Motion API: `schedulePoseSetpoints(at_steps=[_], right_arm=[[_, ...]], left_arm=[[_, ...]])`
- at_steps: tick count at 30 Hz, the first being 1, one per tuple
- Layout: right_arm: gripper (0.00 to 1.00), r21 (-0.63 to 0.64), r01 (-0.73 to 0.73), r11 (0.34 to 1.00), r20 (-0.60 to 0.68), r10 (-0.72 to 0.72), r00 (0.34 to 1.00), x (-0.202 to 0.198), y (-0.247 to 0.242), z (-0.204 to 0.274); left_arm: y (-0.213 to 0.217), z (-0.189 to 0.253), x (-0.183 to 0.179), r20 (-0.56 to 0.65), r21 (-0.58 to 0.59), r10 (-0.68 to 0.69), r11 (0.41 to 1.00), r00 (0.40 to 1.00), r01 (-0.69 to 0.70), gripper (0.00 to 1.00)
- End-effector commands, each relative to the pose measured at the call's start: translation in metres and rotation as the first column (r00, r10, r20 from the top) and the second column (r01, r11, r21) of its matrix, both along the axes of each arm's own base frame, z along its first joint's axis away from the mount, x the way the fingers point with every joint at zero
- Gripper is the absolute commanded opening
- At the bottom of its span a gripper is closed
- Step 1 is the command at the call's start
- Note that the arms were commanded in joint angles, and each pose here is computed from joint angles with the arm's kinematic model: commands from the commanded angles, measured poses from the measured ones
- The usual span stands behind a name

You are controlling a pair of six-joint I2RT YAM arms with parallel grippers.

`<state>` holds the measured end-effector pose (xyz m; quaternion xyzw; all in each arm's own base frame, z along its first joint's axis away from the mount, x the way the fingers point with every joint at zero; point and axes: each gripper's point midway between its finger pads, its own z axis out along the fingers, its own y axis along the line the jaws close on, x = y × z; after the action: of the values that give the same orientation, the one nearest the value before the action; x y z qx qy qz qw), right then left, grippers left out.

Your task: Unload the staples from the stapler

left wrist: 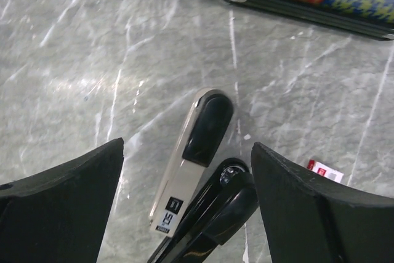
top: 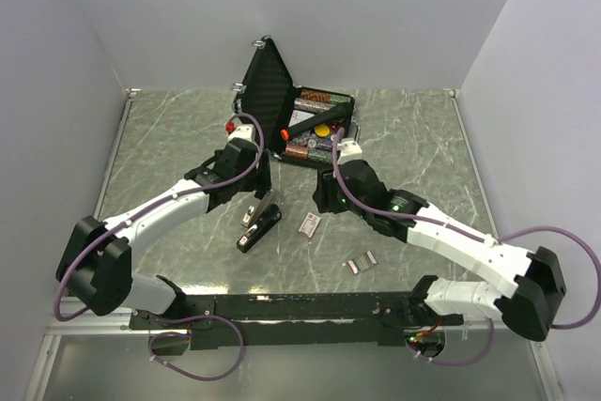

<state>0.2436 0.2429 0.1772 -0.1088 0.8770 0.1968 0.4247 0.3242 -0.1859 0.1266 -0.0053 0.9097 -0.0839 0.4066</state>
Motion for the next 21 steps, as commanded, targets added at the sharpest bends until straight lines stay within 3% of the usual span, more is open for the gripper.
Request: schedulePoseSetpoints(at_steps=[1, 4, 13, 18, 21], right_arm=[[0.64, -0.004, -0.005, 1.000, 0.030, 0.005, 1.000, -0.010, -0.017, 0.012], [0.71, 0.021, -0.022, 1.000, 0.042, 0.021, 0.999, -0.017, -0.020, 0.019], [0.72, 0.049, -0.053, 0.997, 0.034, 0.051, 0.998, -0.029, -0.023, 0.019], [0.72, 0.063, -0.063, 0.996, 0.034, 0.061, 0.998, -0.034, -0.025, 0.019], [0.73, 0.075, -0.074, 0.994, 0.035, 0.071, 0.997, -0.036, -0.023, 0.019]], left_arm=[[-0.023, 0.020, 0.014, 0.079, -0.046, -0.097, 0.994, 0.992, 0.100, 0.89], [-0.028, 0.012, 0.019, 0.076, -0.026, -0.125, 0.992, 0.989, 0.127, 0.89], [-0.040, -0.015, 0.033, 0.037, 0.038, -0.186, 0.982, 0.982, 0.185, 0.86], [-0.042, -0.029, 0.039, 0.012, 0.067, -0.199, 0.978, 0.980, 0.198, 0.81], [-0.046, -0.036, 0.042, -0.002, 0.079, -0.223, 0.972, 0.975, 0.222, 0.74]])
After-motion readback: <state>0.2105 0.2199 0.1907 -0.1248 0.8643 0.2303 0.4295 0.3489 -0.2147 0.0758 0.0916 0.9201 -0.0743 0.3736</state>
